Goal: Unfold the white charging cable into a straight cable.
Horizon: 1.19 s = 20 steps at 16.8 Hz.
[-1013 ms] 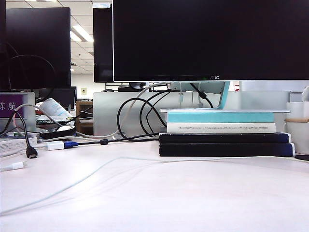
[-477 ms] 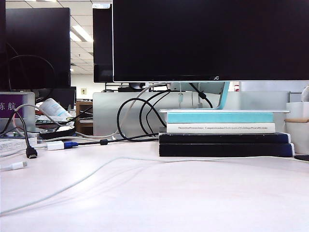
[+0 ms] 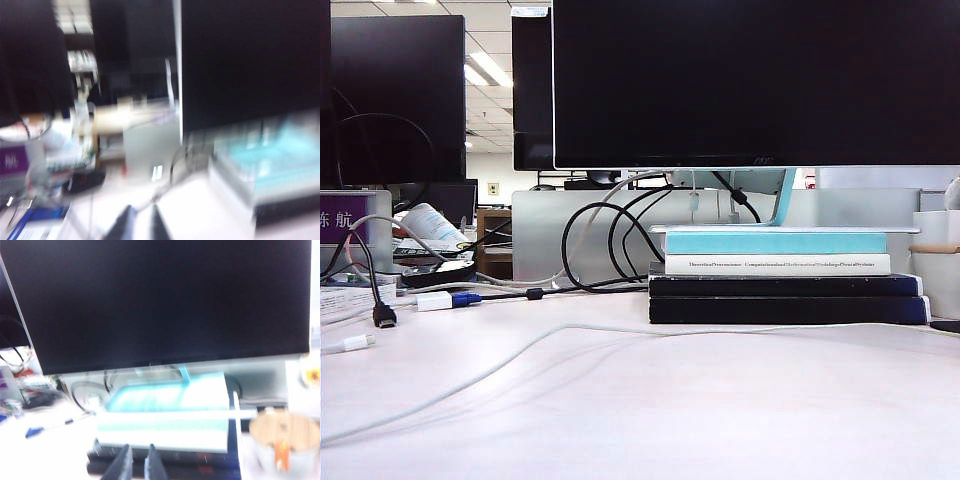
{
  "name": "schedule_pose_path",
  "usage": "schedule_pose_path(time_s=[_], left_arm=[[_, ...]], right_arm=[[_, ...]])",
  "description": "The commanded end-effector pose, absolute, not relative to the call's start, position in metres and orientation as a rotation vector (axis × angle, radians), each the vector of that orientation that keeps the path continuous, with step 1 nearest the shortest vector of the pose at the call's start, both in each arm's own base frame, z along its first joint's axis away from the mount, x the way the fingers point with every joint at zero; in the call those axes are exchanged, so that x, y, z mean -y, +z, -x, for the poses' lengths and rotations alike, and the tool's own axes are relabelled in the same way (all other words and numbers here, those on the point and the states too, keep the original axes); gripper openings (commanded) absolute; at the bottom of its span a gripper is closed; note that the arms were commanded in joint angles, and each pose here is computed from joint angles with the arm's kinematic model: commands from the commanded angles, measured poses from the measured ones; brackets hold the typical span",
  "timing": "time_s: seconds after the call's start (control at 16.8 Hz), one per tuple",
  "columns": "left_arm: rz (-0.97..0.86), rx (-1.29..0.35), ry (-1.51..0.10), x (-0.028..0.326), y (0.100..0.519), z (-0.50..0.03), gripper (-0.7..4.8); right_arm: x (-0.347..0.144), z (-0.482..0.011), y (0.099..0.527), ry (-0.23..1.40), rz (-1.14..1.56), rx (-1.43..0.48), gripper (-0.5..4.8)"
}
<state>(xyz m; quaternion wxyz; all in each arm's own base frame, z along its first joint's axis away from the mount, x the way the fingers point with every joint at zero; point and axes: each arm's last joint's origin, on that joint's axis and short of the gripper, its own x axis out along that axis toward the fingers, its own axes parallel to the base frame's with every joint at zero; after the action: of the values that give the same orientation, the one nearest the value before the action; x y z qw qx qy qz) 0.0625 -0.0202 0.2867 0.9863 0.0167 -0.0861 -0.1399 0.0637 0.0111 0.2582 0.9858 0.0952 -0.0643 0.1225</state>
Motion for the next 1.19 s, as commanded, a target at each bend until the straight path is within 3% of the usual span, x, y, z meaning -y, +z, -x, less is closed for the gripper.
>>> schedule_pose_path(time_s=[0.06,0.42,0.83,0.95,1.19], left_arm=[[-0.024,0.142,-0.315,0.024,0.271,-0.070,0.49],[-0.105,0.124,-0.366,0.029,0.243,-0.081,0.49],[-0.148,0.166,-0.384,0.032,0.201,-0.087,0.48],[-0.170,0.076,-0.388,0.032,0.187,-0.088,0.48],[-0.177,-0.069,-0.358,0.031,0.173,-0.088,0.49]], right_arm=[[-0.012,-0.068,0.250,0.244,-0.195,0.116,0.49],[-0.013,-0.078,0.228,0.241,-0.266,0.080,0.49],[-0.010,-0.092,0.188,0.086,-0.160,0.025,0.49],[-0.011,-0.098,0.164,0.072,-0.156,-0.021,0.49],[-0.012,-0.098,0.160,0.095,-0.160,-0.066,0.50]])
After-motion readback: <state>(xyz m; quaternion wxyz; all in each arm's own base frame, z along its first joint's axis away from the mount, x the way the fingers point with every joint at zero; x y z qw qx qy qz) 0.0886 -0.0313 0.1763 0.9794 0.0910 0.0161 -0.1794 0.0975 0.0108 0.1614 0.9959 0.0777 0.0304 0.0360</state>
